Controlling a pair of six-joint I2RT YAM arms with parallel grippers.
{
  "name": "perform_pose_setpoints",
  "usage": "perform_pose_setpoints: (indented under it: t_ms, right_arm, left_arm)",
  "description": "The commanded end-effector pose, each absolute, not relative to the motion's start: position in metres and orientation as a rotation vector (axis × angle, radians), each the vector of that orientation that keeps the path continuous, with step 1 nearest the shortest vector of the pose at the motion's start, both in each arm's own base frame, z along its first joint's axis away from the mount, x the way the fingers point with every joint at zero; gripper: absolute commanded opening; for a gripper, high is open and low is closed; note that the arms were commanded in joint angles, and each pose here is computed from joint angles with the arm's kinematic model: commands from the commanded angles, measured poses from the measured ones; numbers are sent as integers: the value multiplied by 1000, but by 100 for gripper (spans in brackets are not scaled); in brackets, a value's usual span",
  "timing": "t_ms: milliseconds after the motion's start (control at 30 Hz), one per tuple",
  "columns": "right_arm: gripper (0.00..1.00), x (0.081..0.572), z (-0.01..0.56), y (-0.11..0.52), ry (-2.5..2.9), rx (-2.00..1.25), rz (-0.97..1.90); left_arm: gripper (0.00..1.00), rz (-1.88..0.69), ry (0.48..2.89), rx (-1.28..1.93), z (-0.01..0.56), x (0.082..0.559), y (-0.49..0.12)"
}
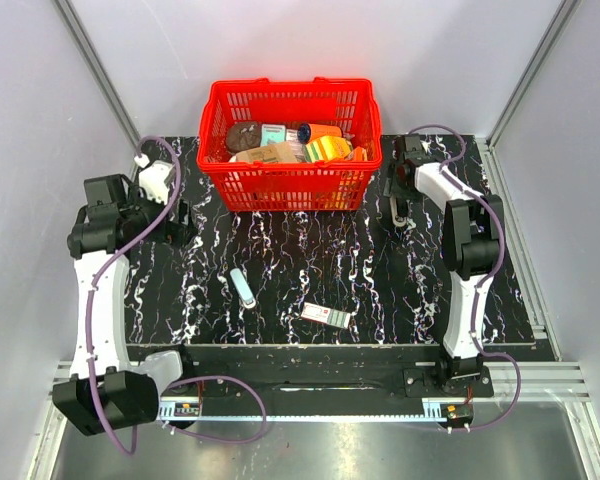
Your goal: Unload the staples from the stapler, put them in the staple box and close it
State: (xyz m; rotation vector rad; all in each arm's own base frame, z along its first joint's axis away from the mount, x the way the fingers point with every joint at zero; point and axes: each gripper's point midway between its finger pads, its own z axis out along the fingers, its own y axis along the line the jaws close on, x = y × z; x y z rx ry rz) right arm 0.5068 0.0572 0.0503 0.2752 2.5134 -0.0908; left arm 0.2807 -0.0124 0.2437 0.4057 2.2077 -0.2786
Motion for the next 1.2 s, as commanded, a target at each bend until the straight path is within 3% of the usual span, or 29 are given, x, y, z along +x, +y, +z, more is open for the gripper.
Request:
perform_pose_setpoints:
  t_ms: [0, 167, 433, 767, 1167]
  right_arm:
    - [61, 523, 68, 55, 2459, 300, -88]
    - [39, 513, 69, 54, 2459, 347, -86]
    - [21, 469, 68, 59, 2488, 424, -13]
    - [4, 366, 73, 152, 2466, 370, 234]
    - [0, 313, 148, 230, 2128, 374, 753]
  left_arm:
    - [99, -270, 2199, 395, 243, 292, -14]
    - [98, -232, 2206, 472, 233, 293, -33]
    - [98, -219, 2234, 642, 213, 287, -73]
    - [99, -274, 2156, 784, 242, 284, -117]
    - [99, -380, 2144, 1025, 187, 255, -177]
